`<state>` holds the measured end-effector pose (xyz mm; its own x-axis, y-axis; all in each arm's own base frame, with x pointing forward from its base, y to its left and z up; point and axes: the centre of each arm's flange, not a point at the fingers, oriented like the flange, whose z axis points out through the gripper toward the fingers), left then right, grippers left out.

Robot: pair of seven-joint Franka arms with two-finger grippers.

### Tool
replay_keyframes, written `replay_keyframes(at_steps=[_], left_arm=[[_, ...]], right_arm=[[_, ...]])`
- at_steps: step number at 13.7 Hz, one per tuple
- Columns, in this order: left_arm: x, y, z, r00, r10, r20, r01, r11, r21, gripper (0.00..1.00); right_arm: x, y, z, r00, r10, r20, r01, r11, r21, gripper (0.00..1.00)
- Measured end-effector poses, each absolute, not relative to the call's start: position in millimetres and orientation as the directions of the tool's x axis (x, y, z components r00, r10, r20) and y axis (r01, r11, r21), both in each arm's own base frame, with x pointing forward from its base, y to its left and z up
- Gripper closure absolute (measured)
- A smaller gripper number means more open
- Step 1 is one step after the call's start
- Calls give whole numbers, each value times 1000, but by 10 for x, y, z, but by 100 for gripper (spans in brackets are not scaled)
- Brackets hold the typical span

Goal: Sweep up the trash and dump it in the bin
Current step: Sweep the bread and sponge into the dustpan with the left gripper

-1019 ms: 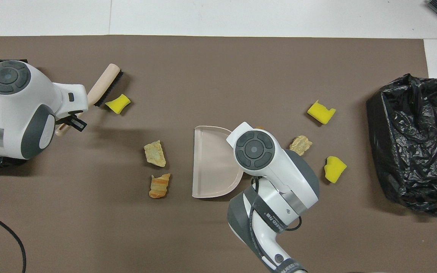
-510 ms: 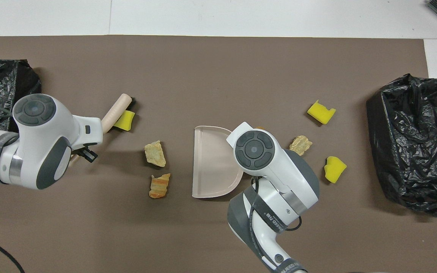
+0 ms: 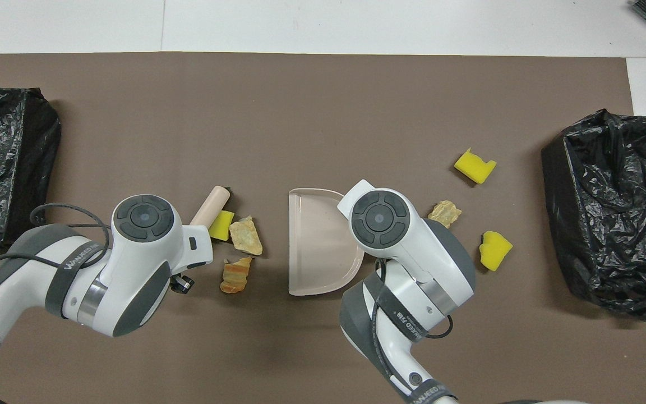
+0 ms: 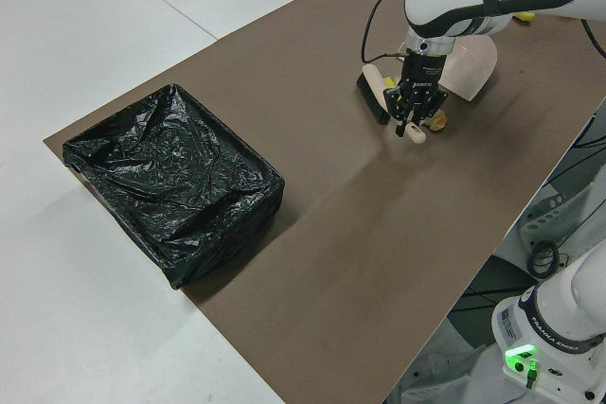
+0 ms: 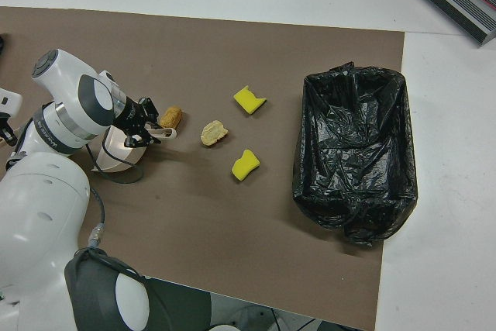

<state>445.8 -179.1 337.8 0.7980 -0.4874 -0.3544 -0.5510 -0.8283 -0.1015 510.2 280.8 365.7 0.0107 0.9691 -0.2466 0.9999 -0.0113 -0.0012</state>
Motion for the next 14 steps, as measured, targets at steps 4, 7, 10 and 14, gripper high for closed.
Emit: replay_keyframes(at_steps=[4,7,10,14], left_arm=[[4378,-1749,3617,875,-237,-421,-321,-936,-141,72],[4159,-1791,3708,906,11,-424,-106,-962,-253,72],[3885,-2071,3660,893,120,-433,9,-968,-250,72],[3740,-2395,3542,898,138,-417,60,-979,-193,72]], right_arm=[[5117,2762,3644,-15,967,-256,1000,12,-13,68],[5119,2744,3637,-25,965,-260,1000,21,-19,68],[5118,2743,3634,-26,965,-261,1000,22,-20,68],[5118,2743,3634,-26,965,-261,1000,22,-20,68]])
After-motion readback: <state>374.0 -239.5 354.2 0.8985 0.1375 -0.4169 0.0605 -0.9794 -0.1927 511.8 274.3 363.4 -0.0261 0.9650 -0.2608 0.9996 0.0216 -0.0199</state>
